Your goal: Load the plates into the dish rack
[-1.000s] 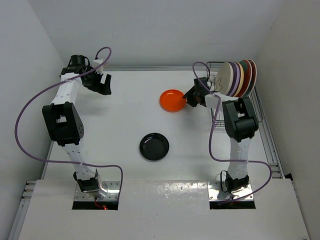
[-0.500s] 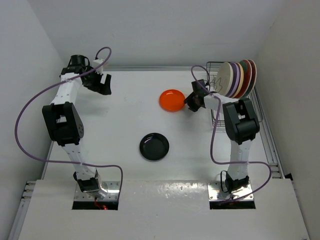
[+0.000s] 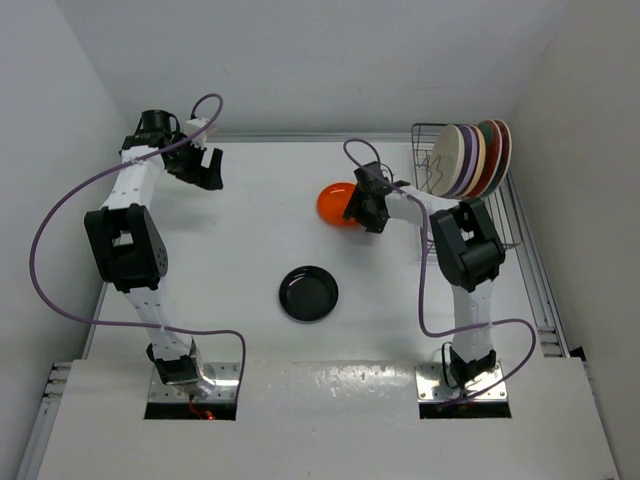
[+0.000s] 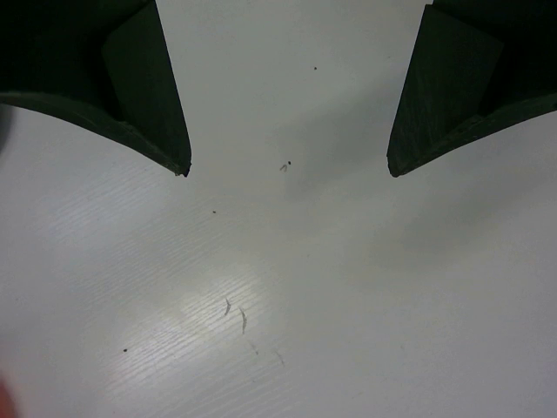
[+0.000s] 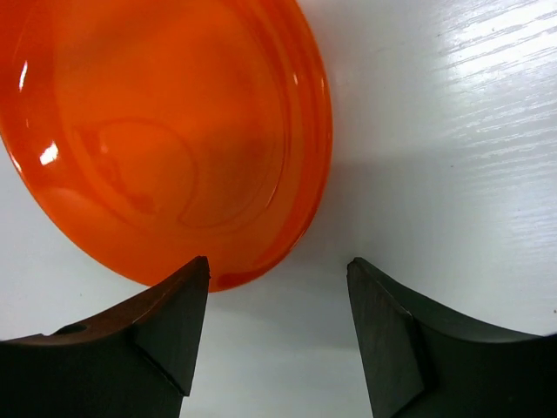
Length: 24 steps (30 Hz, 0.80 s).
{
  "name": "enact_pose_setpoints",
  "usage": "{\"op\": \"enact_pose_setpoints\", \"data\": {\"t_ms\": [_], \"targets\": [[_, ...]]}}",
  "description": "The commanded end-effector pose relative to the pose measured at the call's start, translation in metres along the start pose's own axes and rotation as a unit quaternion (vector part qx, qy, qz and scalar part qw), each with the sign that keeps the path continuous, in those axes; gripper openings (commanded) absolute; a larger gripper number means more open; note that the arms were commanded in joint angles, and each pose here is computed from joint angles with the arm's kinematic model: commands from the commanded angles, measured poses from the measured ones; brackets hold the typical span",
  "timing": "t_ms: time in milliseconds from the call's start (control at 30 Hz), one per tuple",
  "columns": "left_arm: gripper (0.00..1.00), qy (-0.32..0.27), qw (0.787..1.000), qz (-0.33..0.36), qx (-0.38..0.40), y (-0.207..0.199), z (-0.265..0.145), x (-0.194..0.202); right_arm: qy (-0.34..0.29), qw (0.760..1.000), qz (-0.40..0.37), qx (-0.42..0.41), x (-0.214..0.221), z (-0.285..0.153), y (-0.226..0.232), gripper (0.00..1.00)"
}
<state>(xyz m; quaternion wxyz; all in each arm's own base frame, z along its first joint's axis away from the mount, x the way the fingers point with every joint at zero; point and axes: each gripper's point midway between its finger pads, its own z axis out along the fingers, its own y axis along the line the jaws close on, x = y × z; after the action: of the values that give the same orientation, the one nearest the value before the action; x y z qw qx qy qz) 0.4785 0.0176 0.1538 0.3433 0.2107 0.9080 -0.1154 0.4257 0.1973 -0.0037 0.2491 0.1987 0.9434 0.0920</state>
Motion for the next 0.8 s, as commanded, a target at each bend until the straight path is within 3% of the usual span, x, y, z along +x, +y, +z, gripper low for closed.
{"op": "enact_pose_setpoints", "data": {"t_ms": [0,333,567,767], "targets": [[1.00,-0.032,0.999,0.021,-0.010,-0.001,-0.025,-0.021,0.078,0.996,0.002,0.051,0.032,0.019,-0.032,0.65],[1.00,-0.029,0.999,0.021,-0.014,-0.001,-0.027,-0.019,0.106,0.989,0.070,0.080,0.034,0.043,-0.045,0.60],[1.00,-0.029,0.999,0.021,-0.014,-0.001,-0.027,-0.019,0.121,0.987,0.071,0.080,0.037,0.045,-0.048,0.00],[1.00,-0.029,0.999,0.021,-0.014,-0.001,-0.027,-0.019,0.098,0.992,0.046,0.066,0.028,0.038,-0.046,0.00]]}}
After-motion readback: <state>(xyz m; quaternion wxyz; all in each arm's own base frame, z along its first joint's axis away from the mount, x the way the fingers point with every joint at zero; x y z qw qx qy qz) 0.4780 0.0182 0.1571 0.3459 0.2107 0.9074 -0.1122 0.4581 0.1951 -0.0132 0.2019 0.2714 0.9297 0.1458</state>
